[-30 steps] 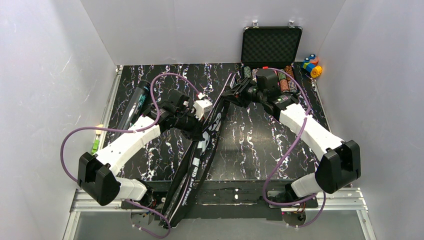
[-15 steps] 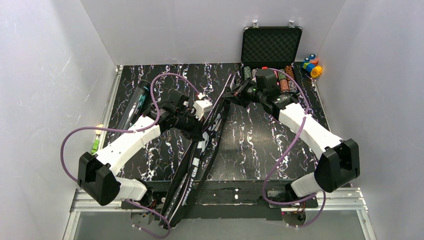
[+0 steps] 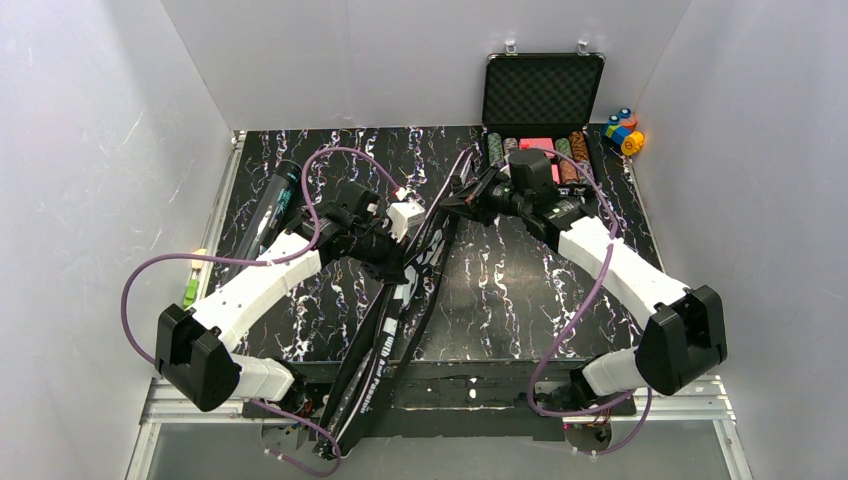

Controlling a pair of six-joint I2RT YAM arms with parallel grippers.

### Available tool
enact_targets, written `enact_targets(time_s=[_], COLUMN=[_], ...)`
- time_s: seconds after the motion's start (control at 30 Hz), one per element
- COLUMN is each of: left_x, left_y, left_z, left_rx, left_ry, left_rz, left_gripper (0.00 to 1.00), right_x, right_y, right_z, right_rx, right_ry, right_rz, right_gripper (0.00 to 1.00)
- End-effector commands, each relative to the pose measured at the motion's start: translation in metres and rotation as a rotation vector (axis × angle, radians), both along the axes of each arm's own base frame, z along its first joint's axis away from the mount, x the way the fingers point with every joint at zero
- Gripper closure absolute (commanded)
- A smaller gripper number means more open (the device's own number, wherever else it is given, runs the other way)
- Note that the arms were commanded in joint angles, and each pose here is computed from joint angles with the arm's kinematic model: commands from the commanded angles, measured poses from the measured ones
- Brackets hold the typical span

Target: Pack up the badminton gear

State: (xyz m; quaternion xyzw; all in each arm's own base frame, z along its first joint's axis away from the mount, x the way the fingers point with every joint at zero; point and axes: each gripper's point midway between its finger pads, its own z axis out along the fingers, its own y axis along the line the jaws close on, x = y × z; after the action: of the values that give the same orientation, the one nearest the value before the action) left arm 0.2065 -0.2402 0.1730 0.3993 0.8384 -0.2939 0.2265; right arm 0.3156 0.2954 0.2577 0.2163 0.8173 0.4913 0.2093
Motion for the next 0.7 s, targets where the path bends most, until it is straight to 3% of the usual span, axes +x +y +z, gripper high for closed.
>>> enact_targets(time_s=[0.0, 0.53, 0.67], left_x=[0.005, 0.016, 0.024], left_y=[-0.012, -0.012, -0.012], left_z=[0.035, 0.038, 0.042], left_rx=[-0.1, -0.087, -0.103], left_ry=[-0.106, -0.12, -0.086], left_rz=[-0.037, -0.004, 0.031], left_gripper=[1.0, 0.99, 0.53], right_x=[-0.035, -0.124, -0.131], right_y=[0.023, 0.069, 0.067], right_z=[0.008, -0.022, -0.032], right_rx=[0.045, 0.022, 0.01], right_ry=[0.002, 0.137, 0.153], right_rz=[0.124, 0.413, 0.433], right_gripper=[0.99, 0.99, 0.99])
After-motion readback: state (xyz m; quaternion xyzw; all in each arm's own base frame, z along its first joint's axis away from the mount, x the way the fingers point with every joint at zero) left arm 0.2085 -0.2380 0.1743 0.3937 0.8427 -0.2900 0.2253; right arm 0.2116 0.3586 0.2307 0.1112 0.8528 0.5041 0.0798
